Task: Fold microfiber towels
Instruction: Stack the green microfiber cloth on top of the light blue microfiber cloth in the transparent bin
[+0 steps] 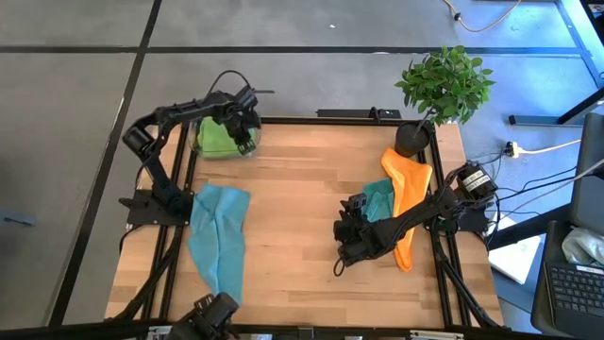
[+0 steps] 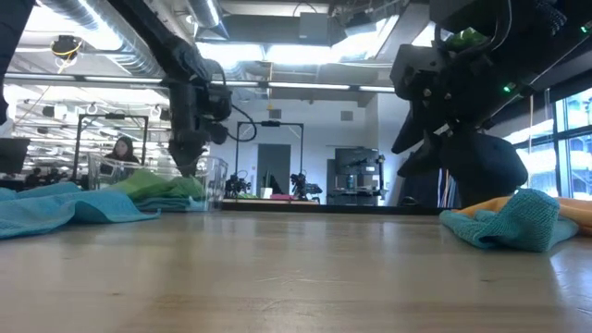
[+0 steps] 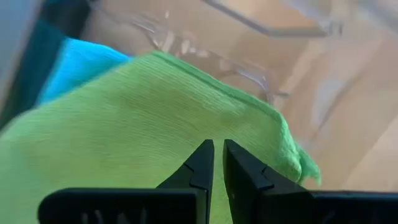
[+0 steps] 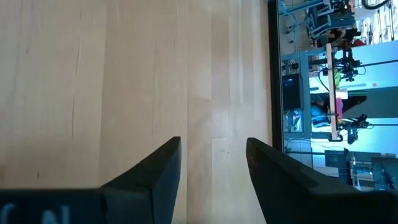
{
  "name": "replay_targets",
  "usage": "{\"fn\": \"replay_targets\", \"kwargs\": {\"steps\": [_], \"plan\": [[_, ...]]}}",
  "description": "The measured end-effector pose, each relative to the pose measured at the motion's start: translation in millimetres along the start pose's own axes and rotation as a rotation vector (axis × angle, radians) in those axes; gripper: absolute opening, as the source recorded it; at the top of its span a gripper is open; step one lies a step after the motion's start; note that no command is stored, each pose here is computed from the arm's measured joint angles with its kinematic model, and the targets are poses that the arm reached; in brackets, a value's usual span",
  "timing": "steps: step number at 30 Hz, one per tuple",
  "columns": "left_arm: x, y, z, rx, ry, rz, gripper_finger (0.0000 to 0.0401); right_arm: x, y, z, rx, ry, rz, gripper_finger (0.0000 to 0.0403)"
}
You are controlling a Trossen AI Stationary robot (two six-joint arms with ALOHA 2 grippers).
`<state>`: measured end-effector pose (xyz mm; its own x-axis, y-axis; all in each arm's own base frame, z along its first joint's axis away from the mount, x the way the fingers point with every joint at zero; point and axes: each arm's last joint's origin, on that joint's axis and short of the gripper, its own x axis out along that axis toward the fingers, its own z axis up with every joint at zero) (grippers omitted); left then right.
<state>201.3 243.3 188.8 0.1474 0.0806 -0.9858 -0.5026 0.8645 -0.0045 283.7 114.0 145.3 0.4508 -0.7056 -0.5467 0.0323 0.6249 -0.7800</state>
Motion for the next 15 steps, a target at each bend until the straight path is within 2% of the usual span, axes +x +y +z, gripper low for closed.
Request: {"fn": "replay_targets", "kwargs": {"steps": [5, 15], "plan": [[19, 1, -3, 0.030, 0.014, 0.075, 0.0025, 0, 0, 0, -0.002, 0.000, 0.000, 0.0184], [18, 8, 5, 0.020, -0.068, 0.176, 0.0025, 2, -1, 0, 0.006, 0.005, 0.015, 0.0184]]}}
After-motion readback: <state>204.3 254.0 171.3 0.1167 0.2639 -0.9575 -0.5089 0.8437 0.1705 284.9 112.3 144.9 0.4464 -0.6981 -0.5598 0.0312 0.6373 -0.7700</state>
